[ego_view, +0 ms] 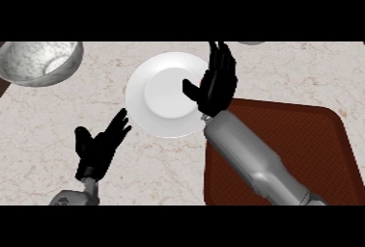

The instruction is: Pick the tomato from the tray and place it in the plate

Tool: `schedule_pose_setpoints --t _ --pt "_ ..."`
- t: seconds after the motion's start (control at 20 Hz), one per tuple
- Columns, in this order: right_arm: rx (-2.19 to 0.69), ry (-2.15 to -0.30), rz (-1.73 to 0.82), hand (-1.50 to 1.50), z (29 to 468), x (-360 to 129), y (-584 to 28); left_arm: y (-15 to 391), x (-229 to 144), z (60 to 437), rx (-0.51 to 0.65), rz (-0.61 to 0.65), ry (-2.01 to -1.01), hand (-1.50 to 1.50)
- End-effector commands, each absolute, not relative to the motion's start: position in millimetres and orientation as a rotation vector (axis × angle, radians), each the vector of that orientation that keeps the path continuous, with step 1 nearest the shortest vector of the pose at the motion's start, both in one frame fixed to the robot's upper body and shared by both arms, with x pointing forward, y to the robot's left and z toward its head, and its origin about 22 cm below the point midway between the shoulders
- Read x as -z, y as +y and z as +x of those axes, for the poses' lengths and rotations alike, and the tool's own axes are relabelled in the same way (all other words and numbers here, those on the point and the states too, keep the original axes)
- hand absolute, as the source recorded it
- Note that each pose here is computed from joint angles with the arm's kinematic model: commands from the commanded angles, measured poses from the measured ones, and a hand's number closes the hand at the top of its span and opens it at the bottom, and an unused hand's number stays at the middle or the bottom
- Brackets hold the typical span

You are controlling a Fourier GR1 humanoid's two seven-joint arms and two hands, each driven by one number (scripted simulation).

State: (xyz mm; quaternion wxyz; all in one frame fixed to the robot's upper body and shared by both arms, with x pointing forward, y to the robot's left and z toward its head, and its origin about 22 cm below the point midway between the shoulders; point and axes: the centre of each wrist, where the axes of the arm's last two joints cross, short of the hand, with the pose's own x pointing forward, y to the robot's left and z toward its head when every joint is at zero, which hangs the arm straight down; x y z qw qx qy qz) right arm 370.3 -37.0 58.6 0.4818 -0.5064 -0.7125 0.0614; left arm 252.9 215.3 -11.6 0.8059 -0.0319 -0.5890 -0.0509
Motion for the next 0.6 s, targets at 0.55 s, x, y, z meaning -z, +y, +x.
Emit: schedule_pose_setpoints --t 0.55 --pt "0.177 -1.888 -0.757 -1.5 303.8 -28.8 -11.0 227.8 29.5 239.5 0.063 -0.023 -1.181 0.0"
